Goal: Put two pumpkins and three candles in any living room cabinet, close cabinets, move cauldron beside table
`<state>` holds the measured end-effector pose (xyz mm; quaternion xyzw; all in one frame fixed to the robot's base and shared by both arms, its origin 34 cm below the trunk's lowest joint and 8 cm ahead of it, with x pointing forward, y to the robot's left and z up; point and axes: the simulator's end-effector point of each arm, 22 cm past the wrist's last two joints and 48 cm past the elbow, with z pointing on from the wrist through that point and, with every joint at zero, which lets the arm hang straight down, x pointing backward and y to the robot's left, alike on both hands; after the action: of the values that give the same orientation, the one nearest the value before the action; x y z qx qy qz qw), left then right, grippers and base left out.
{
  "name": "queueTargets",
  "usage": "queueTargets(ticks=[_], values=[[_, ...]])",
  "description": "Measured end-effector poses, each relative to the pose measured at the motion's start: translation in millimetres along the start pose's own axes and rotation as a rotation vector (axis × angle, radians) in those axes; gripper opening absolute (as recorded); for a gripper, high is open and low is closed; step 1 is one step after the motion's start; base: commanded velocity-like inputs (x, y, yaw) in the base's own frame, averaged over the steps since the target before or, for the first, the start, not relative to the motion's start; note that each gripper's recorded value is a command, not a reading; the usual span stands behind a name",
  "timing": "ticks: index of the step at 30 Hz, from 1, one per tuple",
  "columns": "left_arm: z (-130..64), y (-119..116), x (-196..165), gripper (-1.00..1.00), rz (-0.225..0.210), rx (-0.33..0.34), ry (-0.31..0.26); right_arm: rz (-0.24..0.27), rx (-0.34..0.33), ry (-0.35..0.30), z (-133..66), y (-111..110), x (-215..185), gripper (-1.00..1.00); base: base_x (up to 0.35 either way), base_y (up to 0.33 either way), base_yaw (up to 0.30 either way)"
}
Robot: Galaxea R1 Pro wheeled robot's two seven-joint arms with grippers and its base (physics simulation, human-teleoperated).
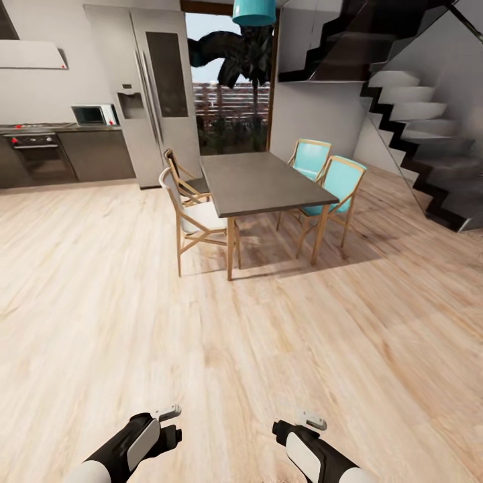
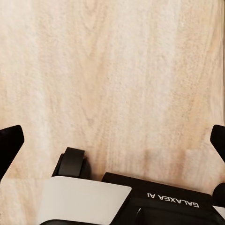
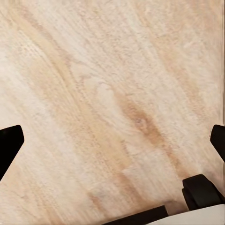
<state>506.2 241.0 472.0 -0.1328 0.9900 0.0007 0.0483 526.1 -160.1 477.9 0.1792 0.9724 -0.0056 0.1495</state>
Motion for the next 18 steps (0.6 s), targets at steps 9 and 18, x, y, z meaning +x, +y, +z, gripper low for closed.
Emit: queueTargets(ticks=[9,18], values=[[1.2,0.4,1.3,1.0,0.0,-0.001,0.003,-0.002,0.001,0.004,1.1,-0.6,2.0,1.0,0.0,0.0,-0.272],[2.8,1.0,3.0,1.0,-0.001,-0.003,0.008,0.004,0.007,-0.003,2.9,-3.1,2.1,1.0,0.0,0.0,-0.273]])
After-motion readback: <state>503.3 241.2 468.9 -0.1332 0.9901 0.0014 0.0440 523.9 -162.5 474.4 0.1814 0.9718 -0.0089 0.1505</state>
